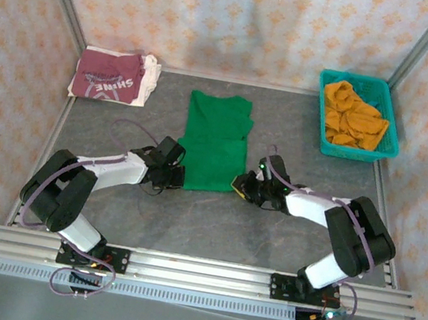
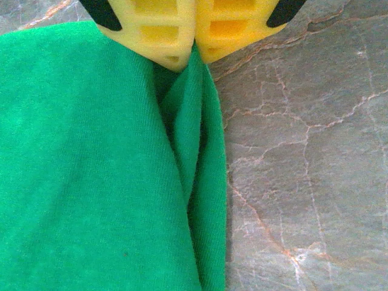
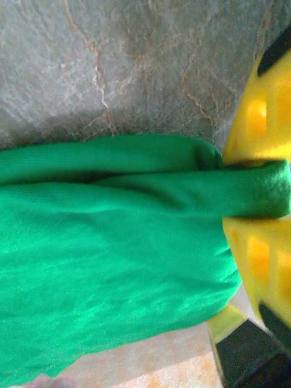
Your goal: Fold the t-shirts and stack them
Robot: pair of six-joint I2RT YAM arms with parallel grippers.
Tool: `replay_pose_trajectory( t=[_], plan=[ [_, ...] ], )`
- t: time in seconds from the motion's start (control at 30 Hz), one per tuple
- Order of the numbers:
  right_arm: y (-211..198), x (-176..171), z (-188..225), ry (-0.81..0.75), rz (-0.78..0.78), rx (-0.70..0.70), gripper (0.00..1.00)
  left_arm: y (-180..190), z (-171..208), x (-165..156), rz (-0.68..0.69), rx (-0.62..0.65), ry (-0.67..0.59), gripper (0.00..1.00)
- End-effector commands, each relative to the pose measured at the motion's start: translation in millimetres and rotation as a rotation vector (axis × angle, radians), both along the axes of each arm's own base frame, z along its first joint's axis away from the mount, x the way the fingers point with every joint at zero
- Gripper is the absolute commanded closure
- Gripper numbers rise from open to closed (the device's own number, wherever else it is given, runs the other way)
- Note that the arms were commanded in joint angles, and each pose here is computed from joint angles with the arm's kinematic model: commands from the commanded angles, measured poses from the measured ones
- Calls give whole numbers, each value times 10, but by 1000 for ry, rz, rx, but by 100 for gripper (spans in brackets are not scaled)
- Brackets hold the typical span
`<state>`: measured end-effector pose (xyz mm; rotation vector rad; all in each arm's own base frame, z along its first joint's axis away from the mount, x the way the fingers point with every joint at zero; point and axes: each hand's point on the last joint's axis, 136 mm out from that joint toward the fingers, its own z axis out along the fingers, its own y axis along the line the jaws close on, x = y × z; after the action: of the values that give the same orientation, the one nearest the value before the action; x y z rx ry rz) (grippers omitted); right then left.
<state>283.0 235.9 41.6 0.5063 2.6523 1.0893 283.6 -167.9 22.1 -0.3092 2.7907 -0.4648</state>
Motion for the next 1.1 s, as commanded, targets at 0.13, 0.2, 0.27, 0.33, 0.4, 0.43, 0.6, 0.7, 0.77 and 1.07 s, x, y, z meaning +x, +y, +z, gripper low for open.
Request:
replay_pose_trajectory(
  t=[0.13, 0.2, 0.27, 0.33, 0.4, 0.43, 0.6, 0.7, 0.77, 1.07],
  plan=[
    [-82, 95, 123, -60, -17, -65, 100, 222, 24, -86, 29, 56, -12, 100],
    [-101, 60, 132, -69, 1, -78, 100, 257, 47, -97, 29, 58, -20, 100],
    [-111, -18, 97, -67, 30, -78, 100, 249, 56, -123, 12, 49, -26, 100],
    [-110, -124, 71, -65, 60, -64, 100, 233, 60, -179, -26, 53, -19, 100],
    [-152, -266, 25, -53, 81, -79, 100, 235, 80, -268, -76, 82, -5, 100],
    [-163, -351, 17, -49, 99, -89, 100, 238, 103, -330, -92, 92, 5, 100],
    [-87, -672, 221, -81, 184, -102, 100, 125, 372, -609, -174, 10, 4, 100],
    [-148, -633, 439, -120, 120, -104, 100, 20, 688, -634, -194, -81, -56, 100],
    [-142, -532, 656, -174, 82, -86, 100, -69, 921, -585, -230, -119, -101, 100],
    [-408, 229, 1632, -370, -73, -191, 100, -27, 1741, 197, -142, -168, -275, 100]
  ],
)
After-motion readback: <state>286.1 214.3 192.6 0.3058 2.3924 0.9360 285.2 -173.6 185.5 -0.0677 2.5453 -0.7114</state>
